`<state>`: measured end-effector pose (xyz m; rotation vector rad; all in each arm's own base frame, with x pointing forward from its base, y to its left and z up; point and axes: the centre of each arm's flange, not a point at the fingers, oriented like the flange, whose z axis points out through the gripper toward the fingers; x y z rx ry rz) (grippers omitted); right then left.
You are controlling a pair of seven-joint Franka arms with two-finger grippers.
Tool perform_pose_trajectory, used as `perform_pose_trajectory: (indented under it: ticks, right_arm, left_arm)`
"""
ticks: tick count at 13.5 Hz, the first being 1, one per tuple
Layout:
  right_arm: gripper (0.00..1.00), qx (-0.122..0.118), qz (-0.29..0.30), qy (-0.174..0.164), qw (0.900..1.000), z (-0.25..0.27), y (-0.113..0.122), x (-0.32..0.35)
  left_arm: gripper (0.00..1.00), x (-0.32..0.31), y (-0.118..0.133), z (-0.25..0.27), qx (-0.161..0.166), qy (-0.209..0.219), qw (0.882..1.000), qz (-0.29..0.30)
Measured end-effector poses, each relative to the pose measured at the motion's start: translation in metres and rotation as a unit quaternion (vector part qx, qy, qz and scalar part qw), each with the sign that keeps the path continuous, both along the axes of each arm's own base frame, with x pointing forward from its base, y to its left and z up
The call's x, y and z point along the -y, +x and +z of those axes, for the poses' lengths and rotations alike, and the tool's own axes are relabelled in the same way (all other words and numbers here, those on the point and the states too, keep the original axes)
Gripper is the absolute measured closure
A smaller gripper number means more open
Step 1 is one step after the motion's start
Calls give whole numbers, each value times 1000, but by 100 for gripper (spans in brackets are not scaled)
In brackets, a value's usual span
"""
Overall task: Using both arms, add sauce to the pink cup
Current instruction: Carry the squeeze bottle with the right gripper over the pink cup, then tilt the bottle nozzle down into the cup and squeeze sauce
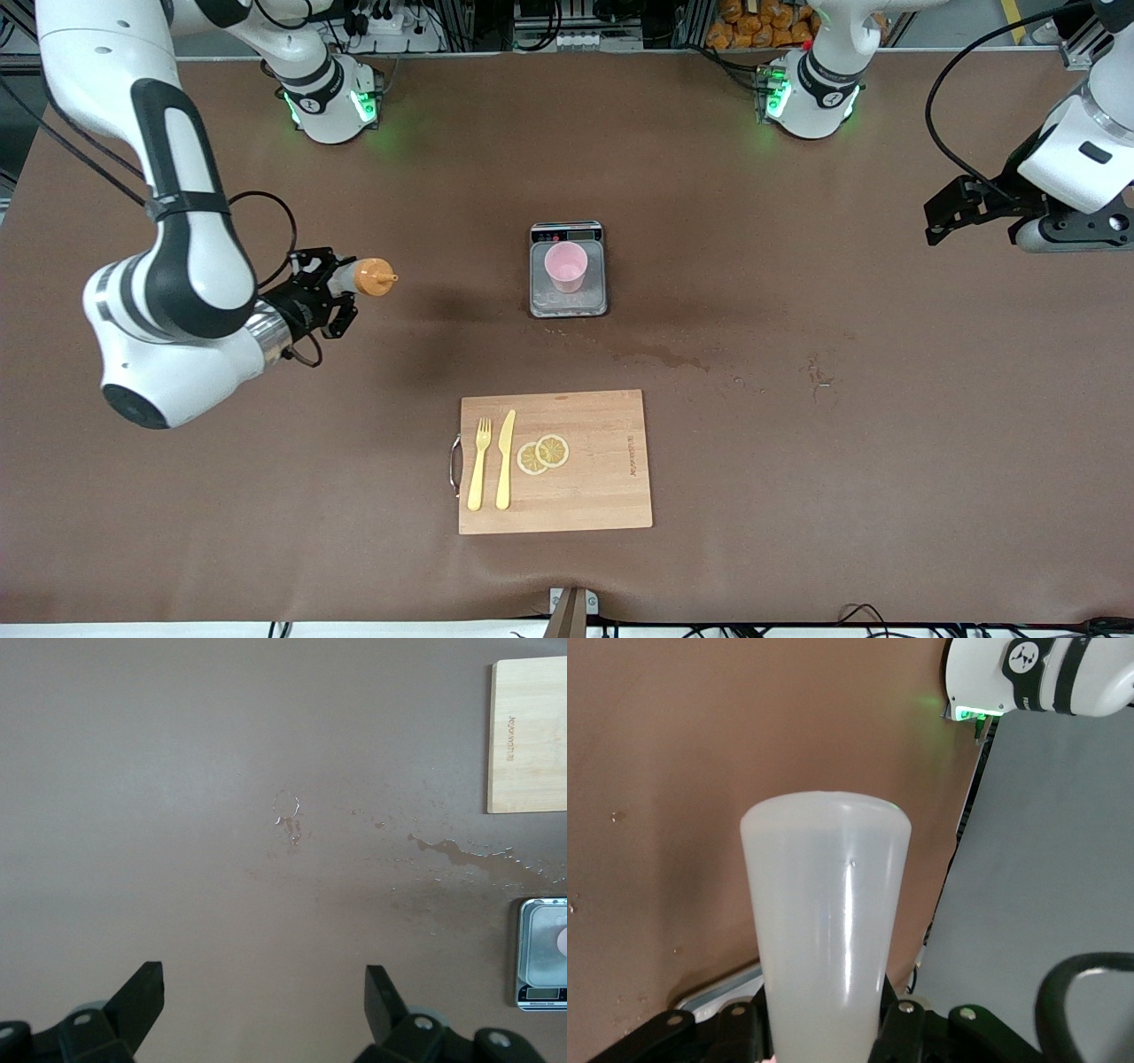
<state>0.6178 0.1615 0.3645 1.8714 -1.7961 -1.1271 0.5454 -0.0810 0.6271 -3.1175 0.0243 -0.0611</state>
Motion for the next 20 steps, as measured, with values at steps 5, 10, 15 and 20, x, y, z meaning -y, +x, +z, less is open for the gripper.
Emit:
perform_pose_trajectory:
  ticks: [5,10,15,20]
  right_arm:
    - [61,11,-15,-58,998,-2,-8,-55]
    - [61,19,-22,-116,993,-6,-20,-91]
    - [61,35,-30,-170,984,-13,-32,-129]
    - [61,50,-13,-221,974,-22,-49,-159]
  left_arm:
    - [0,3,-1,0,0,0,1000,-3]
    - [0,4,-1,0,0,-1,1000,-4]
    - [0,4,-1,0,0,-1,1000,-4]
    - [0,4,-1,-1,-2,-1,1000,-4]
